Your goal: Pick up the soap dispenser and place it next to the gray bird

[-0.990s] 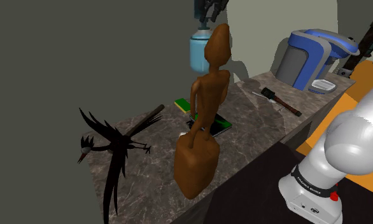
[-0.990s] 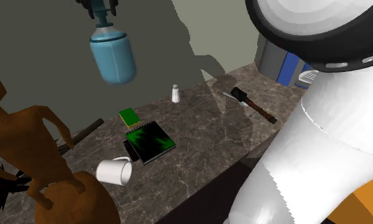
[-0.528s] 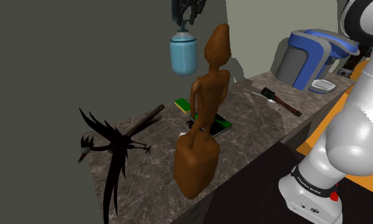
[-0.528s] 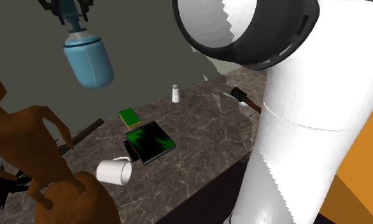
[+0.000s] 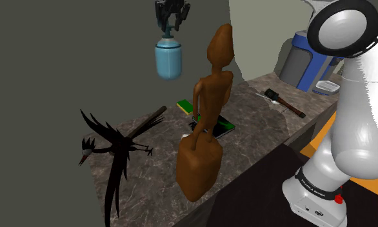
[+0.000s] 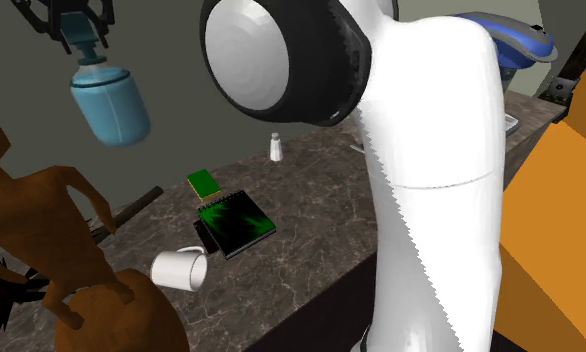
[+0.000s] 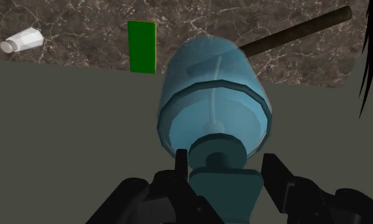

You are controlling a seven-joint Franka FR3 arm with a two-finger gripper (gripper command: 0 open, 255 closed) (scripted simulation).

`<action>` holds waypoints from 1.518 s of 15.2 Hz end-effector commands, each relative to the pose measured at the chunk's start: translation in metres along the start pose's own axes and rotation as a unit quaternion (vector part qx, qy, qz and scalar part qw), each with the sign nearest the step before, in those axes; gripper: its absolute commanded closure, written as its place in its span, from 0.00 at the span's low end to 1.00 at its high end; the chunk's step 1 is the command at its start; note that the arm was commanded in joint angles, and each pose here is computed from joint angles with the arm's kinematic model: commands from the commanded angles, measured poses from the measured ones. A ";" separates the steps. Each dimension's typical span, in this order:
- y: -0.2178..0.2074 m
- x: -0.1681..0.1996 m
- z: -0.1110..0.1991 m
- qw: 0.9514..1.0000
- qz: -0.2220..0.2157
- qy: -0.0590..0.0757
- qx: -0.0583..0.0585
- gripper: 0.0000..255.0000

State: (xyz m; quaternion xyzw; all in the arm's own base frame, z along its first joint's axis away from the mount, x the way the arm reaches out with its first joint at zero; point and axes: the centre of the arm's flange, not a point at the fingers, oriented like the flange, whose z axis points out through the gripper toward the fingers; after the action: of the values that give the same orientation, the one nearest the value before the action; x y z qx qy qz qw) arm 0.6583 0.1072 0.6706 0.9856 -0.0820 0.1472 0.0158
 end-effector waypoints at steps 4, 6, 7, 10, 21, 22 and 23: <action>-0.001 -0.007 0.025 1.000 0.000 0.001 0.000 1.00; -0.002 -0.010 0.035 1.000 0.000 0.001 0.000 1.00; -0.002 -0.012 0.040 1.000 0.000 0.001 0.000 1.00; -0.002 -0.016 0.055 1.000 0.000 0.001 0.000 1.00; -0.002 -0.033 0.111 1.000 0.000 0.001 0.000 1.00; -0.002 -0.035 0.116 1.000 0.000 0.001 0.000 1.00; -0.002 -0.036 0.121 1.000 0.000 0.001 0.000 1.00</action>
State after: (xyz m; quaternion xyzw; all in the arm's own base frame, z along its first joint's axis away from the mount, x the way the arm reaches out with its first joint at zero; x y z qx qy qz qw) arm 0.6585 0.1092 0.5491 0.9855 -0.0821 0.1474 0.0157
